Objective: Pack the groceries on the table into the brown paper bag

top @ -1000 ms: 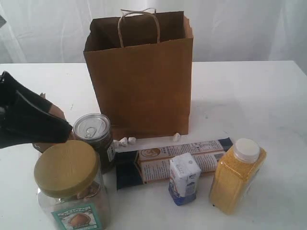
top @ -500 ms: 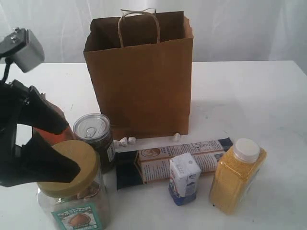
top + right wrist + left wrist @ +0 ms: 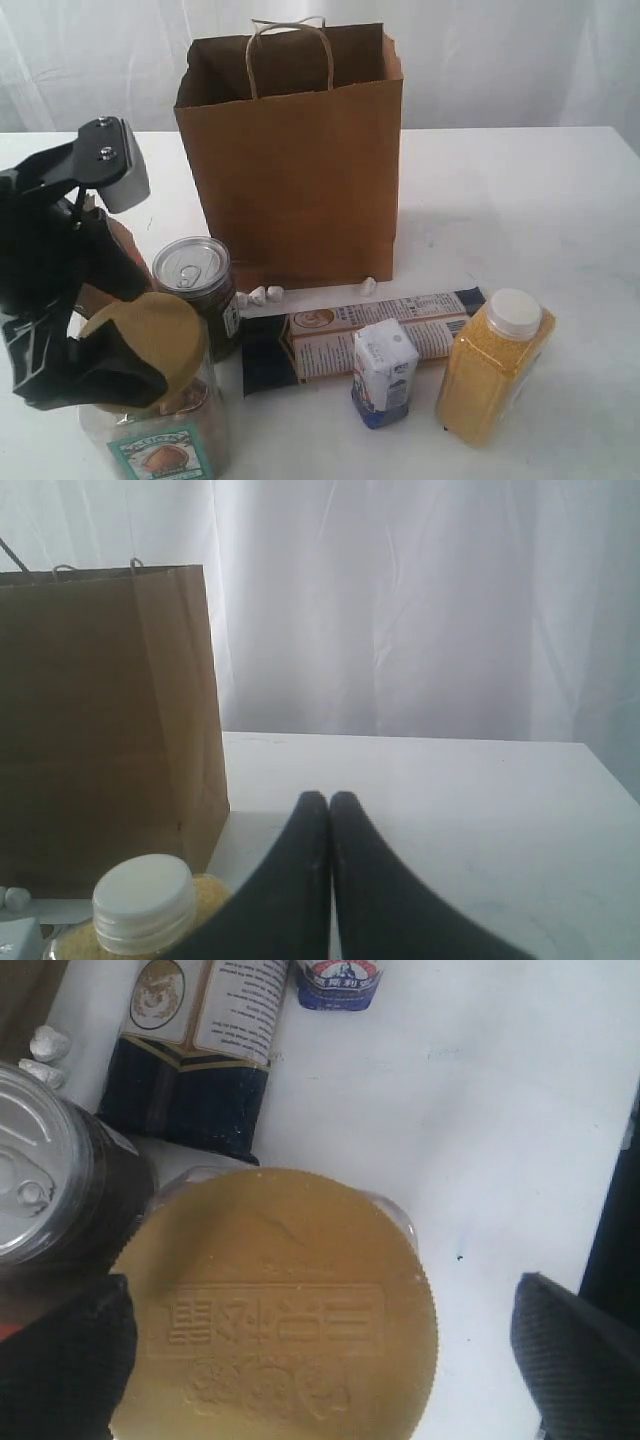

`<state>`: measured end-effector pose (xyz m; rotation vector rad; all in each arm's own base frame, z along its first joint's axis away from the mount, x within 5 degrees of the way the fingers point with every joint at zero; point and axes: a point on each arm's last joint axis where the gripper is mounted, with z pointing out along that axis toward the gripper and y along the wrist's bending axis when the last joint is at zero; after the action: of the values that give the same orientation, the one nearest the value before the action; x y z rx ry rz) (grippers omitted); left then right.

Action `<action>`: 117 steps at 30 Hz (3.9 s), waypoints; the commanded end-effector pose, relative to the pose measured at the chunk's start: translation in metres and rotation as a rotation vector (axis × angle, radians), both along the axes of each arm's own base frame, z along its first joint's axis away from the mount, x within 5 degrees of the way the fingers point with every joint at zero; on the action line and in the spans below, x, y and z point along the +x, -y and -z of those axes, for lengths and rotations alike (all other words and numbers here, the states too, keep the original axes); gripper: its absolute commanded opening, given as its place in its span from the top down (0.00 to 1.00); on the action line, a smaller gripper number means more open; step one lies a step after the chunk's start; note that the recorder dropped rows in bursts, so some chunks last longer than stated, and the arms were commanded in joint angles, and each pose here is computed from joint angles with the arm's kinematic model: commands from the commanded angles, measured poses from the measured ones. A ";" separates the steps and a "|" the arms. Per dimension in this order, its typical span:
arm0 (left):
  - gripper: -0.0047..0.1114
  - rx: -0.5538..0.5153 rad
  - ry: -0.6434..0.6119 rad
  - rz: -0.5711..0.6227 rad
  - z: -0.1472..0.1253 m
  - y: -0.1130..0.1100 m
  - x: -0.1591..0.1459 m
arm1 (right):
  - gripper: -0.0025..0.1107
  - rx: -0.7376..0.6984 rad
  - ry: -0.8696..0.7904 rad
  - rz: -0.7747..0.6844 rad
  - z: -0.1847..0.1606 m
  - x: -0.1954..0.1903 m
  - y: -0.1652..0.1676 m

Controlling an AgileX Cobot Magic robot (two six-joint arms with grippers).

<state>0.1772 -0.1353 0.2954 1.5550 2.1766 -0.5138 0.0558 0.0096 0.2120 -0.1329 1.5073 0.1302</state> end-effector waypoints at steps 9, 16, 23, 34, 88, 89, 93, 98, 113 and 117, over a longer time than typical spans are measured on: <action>0.05 0.037 -0.059 -0.006 0.014 0.006 0.010 | 0.98 -0.006 0.008 0.010 0.001 0.000 0.001; 0.05 0.049 -0.113 0.009 0.013 0.004 0.003 | 0.98 -0.006 0.008 0.010 0.001 0.000 0.001; 0.05 0.076 -0.168 0.046 0.014 0.002 -0.003 | 0.98 -0.006 0.008 0.010 0.001 0.000 0.001; 0.05 0.176 -0.117 0.139 0.015 0.005 -0.013 | 0.98 -0.006 0.008 0.010 0.001 0.000 0.001; 0.05 0.231 0.034 -0.067 -0.001 0.006 0.007 | 0.98 -0.006 0.008 0.010 0.001 0.000 0.001; 0.05 0.231 0.034 -0.067 -0.001 0.006 0.007 | 0.98 -0.006 0.008 0.010 0.001 0.000 0.001; 0.05 0.231 0.034 -0.068 -0.001 0.006 0.007 | 0.98 -0.006 0.008 0.010 0.001 0.000 0.001; 0.05 0.181 0.012 -0.076 -0.005 0.010 0.006 | 0.98 -0.006 0.008 0.010 0.001 0.000 0.001; 0.05 0.164 0.013 -0.055 -0.013 0.012 0.006 | 0.98 -0.006 0.008 0.010 0.001 0.000 0.001; 0.05 0.169 0.006 -0.056 -0.010 0.014 0.007 | 0.98 -0.006 0.008 0.010 0.001 0.000 0.001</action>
<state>0.1845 -0.1469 0.3062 1.5695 2.2967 -0.2938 0.0558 0.0096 0.2120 -0.1329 1.5073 0.1302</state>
